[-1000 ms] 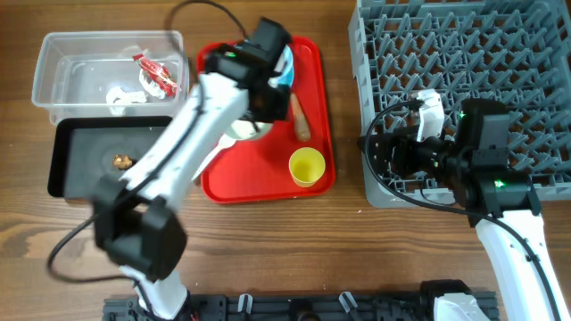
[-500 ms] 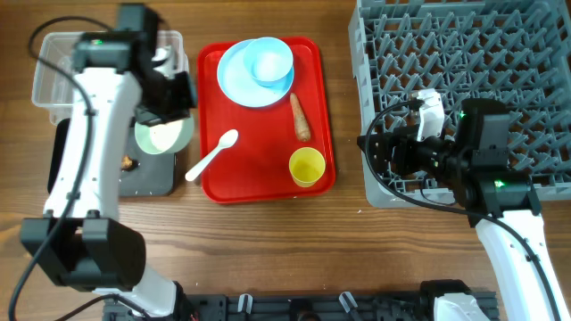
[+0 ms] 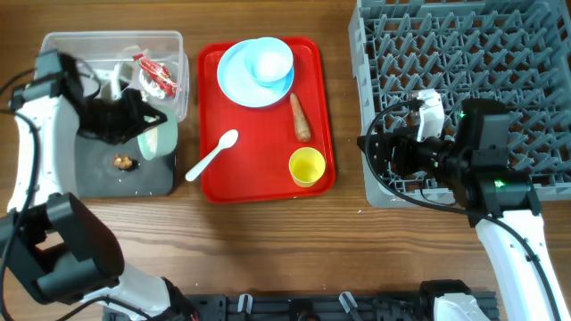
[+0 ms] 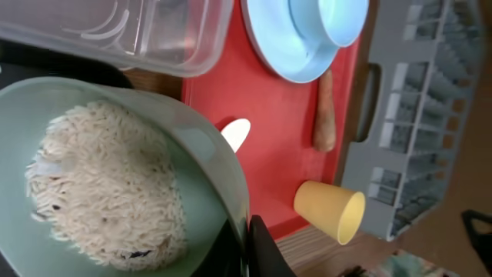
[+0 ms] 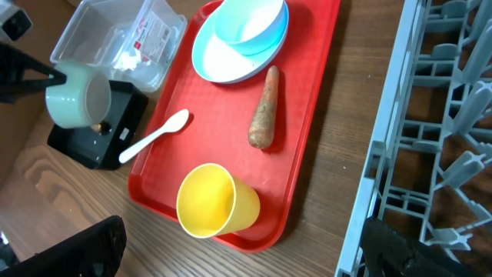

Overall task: Sort waste into correct bins and load items into the dishwasher rack
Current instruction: 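Tip the rice bowl over the black tray to dump the rice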

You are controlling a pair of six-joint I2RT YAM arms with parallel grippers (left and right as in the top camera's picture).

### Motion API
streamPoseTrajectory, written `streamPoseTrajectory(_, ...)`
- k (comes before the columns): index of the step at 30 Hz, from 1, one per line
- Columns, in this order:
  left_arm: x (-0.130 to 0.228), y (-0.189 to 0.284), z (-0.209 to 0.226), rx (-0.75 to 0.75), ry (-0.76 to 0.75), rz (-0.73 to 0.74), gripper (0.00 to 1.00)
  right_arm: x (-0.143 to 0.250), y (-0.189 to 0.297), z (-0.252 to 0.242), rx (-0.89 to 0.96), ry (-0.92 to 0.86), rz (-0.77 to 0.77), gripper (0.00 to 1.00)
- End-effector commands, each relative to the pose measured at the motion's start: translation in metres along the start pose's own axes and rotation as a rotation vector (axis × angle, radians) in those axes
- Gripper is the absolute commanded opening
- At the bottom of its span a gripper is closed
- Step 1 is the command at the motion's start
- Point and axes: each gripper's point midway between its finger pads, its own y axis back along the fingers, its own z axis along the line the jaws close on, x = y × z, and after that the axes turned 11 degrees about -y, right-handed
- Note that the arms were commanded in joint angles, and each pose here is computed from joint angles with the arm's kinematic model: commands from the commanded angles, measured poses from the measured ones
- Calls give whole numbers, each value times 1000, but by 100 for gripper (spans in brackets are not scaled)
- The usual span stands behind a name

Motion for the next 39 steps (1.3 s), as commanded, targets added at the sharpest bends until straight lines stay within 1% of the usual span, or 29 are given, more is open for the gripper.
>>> streamPoseTrajectory(1,-1,12,-3,180,-31,-113,4,-5,2,7,-24,2,-4,100)
streamPoseTrajectory(6,2,19,14,275,28,-213,4,-5,2,7,-25,1,-3,100)
streamPoseTrajectory(13,4,32,26,356,75,-305,4,-5,2,8,-31,1,-1,100)
streamPoseTrajectory(24,-6,48,7,503,73,-374,4,-2,2,7,-28,-6,8,100)
streamPoseTrajectory(28,-8,54,0,562,101,-385,4,0,2,7,-25,-13,18,100)
streamPoseTrajectory(33,-9,57,-1,589,170,-374,4,0,2,7,-25,-13,18,100)
streamPoseTrajectory(39,-13,84,-2,700,206,-452,4,0,2,7,-25,-13,18,100)
